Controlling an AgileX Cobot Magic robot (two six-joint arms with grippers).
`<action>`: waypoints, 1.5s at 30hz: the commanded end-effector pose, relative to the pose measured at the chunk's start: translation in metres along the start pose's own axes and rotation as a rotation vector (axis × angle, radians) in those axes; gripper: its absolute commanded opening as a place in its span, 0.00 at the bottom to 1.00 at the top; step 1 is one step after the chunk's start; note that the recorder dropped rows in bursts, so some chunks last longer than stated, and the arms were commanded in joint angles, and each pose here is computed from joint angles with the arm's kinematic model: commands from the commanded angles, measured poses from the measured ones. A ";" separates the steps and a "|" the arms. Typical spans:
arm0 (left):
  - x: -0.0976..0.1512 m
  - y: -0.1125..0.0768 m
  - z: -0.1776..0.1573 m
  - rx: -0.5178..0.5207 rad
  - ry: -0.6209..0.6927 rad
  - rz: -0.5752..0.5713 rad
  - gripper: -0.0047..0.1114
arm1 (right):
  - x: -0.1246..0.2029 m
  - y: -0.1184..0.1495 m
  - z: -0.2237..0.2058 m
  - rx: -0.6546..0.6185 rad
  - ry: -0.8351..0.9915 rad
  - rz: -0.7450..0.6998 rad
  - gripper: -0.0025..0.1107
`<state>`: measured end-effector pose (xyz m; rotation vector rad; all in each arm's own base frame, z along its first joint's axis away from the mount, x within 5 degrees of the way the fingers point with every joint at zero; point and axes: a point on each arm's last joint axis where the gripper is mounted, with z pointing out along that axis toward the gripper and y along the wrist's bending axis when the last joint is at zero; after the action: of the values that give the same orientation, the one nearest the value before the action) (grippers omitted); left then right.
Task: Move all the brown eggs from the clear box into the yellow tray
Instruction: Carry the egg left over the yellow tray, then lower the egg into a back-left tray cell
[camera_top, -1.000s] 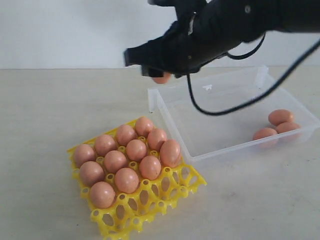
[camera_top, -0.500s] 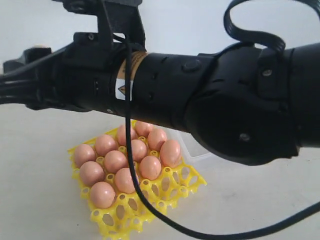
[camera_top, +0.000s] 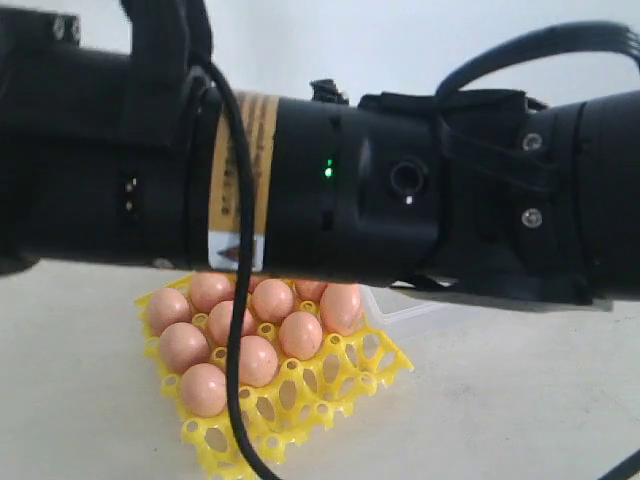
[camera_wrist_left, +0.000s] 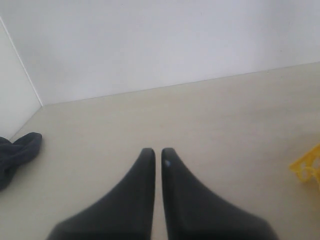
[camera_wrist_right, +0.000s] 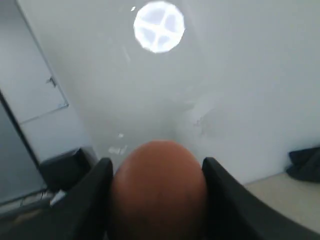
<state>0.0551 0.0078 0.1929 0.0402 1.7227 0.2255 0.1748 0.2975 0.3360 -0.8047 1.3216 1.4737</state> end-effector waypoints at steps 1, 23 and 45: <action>0.001 0.000 0.000 0.005 -0.004 -0.004 0.08 | 0.013 -0.004 -0.002 0.042 0.158 -0.089 0.02; 0.001 0.000 0.000 0.005 -0.004 -0.004 0.08 | 0.095 -0.088 -0.066 0.163 0.664 -0.066 0.02; 0.001 0.000 0.000 0.005 -0.004 -0.004 0.08 | 0.157 -0.107 -0.060 0.338 0.854 -0.039 0.02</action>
<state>0.0551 0.0078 0.1929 0.0402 1.7227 0.2255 0.2179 0.2686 0.1447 -1.2896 2.0880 0.8204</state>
